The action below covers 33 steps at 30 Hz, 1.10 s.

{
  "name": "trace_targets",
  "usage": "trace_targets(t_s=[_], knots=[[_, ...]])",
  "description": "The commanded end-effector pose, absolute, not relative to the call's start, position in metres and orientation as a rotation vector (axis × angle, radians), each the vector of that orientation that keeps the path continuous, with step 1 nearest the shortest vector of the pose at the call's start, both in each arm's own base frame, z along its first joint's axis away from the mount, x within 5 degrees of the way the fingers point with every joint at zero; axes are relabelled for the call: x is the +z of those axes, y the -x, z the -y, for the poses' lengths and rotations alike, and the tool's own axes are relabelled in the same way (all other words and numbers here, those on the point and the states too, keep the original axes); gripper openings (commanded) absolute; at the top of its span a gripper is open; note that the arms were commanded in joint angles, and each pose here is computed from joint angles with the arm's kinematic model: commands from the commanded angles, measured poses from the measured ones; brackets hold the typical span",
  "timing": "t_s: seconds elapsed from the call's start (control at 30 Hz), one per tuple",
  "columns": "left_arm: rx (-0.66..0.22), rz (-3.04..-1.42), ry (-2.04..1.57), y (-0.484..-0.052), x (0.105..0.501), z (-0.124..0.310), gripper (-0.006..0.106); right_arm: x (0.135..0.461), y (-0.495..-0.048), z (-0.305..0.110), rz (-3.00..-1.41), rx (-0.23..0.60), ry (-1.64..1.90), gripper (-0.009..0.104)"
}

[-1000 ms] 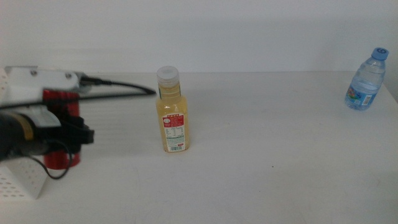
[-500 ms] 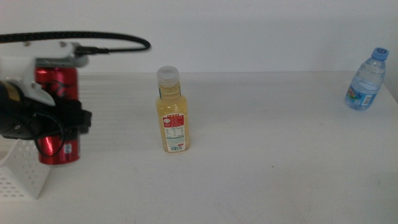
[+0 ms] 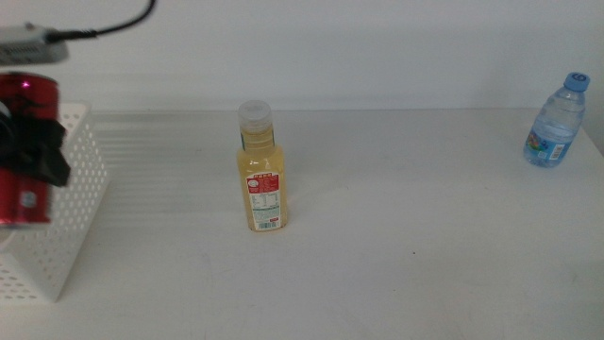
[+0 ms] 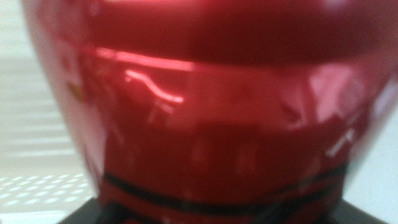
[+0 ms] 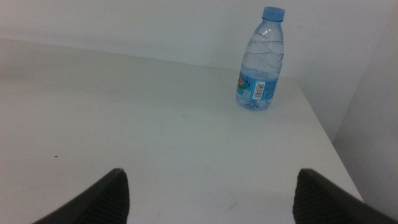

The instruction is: Use arms to grab the bottles and put them into the dustbin to the left of the table.

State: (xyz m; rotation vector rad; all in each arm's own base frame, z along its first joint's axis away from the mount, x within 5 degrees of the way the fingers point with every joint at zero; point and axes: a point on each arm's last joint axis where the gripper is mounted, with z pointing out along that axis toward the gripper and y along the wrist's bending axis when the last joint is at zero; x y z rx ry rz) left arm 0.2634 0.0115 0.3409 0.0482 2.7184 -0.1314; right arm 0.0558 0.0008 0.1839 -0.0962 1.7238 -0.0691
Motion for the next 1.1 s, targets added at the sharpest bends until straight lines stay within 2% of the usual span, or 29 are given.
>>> trace_targets(t_s=[0.0, 0.17, 0.4, 0.5, 0.7, 0.93, 1.07], knots=[[-0.125, -2.642, -0.031, -0.27, 0.37, -0.022, -0.005, 0.194, -0.054, 0.0, -1.62, -0.088, 0.094, 0.077], [-0.095, -2.682, -0.057, -0.287, 0.381, -0.046, -0.005, 0.194, -0.054, 0.0, -1.62, -0.088, 0.094, 0.077], [-0.052, -2.711, 0.034, -0.309, 0.374, -0.09, -0.005, 0.194, -0.054, 0.0, -1.62, -0.088, 0.094, 0.077], [-0.039, -2.736, 0.07, -0.318, 0.365, -0.103, -0.005, 0.194, -0.054, 0.0, -1.62, -0.088, 0.094, 0.077], [0.062, -2.788, 0.075, -0.335, 0.34, -0.119, -0.005, 0.194, -0.054, 0.0, -1.62, -0.088, 0.094, 0.077], [0.084, -2.853, 0.072, -0.351, 0.31, -0.129, -0.005, 0.194, -0.054, 0.0, -1.62, -0.088, 0.094, 0.077], [0.066, -2.89, 0.076, -0.36, 0.293, -0.132, -0.005, 0.194, -0.054, 0.0, -1.62, -0.088, 0.094, 0.077]])
